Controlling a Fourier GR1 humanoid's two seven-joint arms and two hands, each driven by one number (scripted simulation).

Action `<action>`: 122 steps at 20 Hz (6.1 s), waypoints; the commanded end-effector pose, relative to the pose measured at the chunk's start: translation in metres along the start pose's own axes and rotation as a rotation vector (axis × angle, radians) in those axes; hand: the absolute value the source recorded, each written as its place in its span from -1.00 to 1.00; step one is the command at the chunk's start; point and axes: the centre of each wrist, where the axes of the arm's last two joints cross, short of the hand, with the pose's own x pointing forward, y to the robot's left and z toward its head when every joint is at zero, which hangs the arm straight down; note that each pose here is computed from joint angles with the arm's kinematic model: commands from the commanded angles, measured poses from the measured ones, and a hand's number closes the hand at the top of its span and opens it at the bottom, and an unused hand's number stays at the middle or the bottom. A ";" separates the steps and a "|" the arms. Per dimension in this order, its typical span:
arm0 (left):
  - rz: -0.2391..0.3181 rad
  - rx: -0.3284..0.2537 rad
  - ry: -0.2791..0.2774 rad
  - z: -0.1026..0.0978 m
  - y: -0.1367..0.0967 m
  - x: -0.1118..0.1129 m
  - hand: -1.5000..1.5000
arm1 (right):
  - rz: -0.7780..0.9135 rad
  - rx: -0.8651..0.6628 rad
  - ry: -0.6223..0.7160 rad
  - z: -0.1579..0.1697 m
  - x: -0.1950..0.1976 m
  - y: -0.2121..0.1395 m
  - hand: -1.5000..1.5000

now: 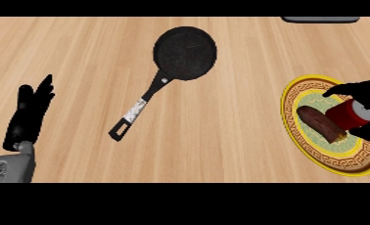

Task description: Pick the can from the plate and place it in the pan

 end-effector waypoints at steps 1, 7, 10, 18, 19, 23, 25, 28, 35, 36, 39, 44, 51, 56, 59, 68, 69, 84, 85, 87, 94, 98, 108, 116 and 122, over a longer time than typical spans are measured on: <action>-0.012 0.003 -0.020 0.005 0.015 -0.002 0.00 | 0.101 -0.074 -0.031 0.007 -0.010 -0.016 1.00; -0.002 0.000 0.002 0.000 0.008 0.000 0.00 | 0.089 -0.106 -0.038 0.002 -0.003 0.017 1.00; 0.018 -0.005 0.002 0.016 0.005 0.006 0.00 | 0.057 -0.126 -0.041 -0.005 -0.005 0.002 1.00; 0.004 -0.004 0.011 -0.003 0.013 0.000 0.00 | -0.196 -0.167 0.290 -0.041 0.084 0.042 1.00; 0.007 -0.007 0.010 0.007 0.008 -0.009 0.00 | -0.187 -0.211 0.294 -0.027 0.094 0.046 1.00; -0.007 0.002 -0.005 0.009 0.005 0.000 0.00 | -0.185 -0.552 0.200 -0.016 0.136 0.014 1.00; -0.003 0.004 0.004 0.013 0.009 -0.020 0.00 | -0.206 -0.697 0.139 -0.001 0.141 -0.008 1.00; 0.003 0.017 0.001 0.016 -0.010 -0.011 0.00 | -0.245 -0.764 0.054 0.007 0.168 -0.013 1.00; -0.017 -0.006 -0.009 0.010 0.003 0.016 0.00 | -0.300 -0.769 0.013 -0.030 0.225 -0.052 1.00; 0.016 -0.032 -0.008 0.007 -0.006 -0.013 0.00 | -0.322 -0.762 0.015 -0.036 0.233 -0.046 1.00; 0.006 -0.003 -0.011 0.000 0.006 0.015 0.00 | -0.380 -0.751 0.016 -0.069 0.241 -0.058 1.00; -0.004 -0.007 -0.015 -0.002 -0.009 0.011 0.00 | -0.493 -0.743 0.006 -0.104 0.256 -0.085 1.00; -0.001 -0.051 -0.035 0.000 -0.005 0.021 0.00 | -0.556 -0.691 0.056 -0.157 0.265 -0.090 1.00; -0.014 -0.063 -0.065 -0.006 -0.017 0.014 0.00 | -0.580 -0.653 0.080 -0.178 0.269 -0.076 1.00; -0.021 -0.056 -0.062 -0.007 -0.010 0.033 0.00 | -0.591 -0.619 0.080 -0.187 0.263 -0.054 1.00; -0.028 -0.098 -0.127 -0.014 -0.025 0.046 0.00 | -0.808 -0.578 0.077 -0.195 0.253 -0.034 -1.00; -0.030 -0.100 -0.097 -0.011 -0.016 0.034 0.00 | -0.809 -0.553 0.049 -0.195 0.256 -0.041 -1.00; -0.023 -0.110 -0.099 -0.016 -0.025 0.038 0.00 | -1.013 -0.823 -0.039 -0.196 0.251 -0.041 -1.00; -0.015 -0.117 -0.098 -0.013 -0.042 0.037 0.00 | -1.040 -0.826 -0.036 -0.195 0.253 -0.046 -1.00; -0.020 -0.111 -0.102 -0.015 -0.031 0.039 0.00 | -1.071 -0.865 0.002 -0.196 0.254 -0.047 -1.00; -0.007 -0.047 -0.058 -0.016 -0.002 0.030 0.00 | -1.135 -0.936 0.068 -0.193 0.224 -0.051 -1.00; -0.013 -0.013 -0.029 -0.006 0.000 0.010 0.00 | -1.168 -0.972 0.072 -0.186 0.180 -0.040 -1.00; 0.008 0.009 0.022 -0.009 0.001 -0.007 0.00 | -1.183 -0.867 -0.006 -0.146 0.072 -0.029 -1.00; 0.004 0.005 0.004 -0.003 0.009 0.009 0.00 | -1.128 -0.823 -0.025 -0.091 -0.004 0.005 -1.00; 0.001 0.016 0.011 0.011 0.004 -0.009 0.00 | -1.131 -0.822 -0.023 -0.055 -0.022 0.006 -1.00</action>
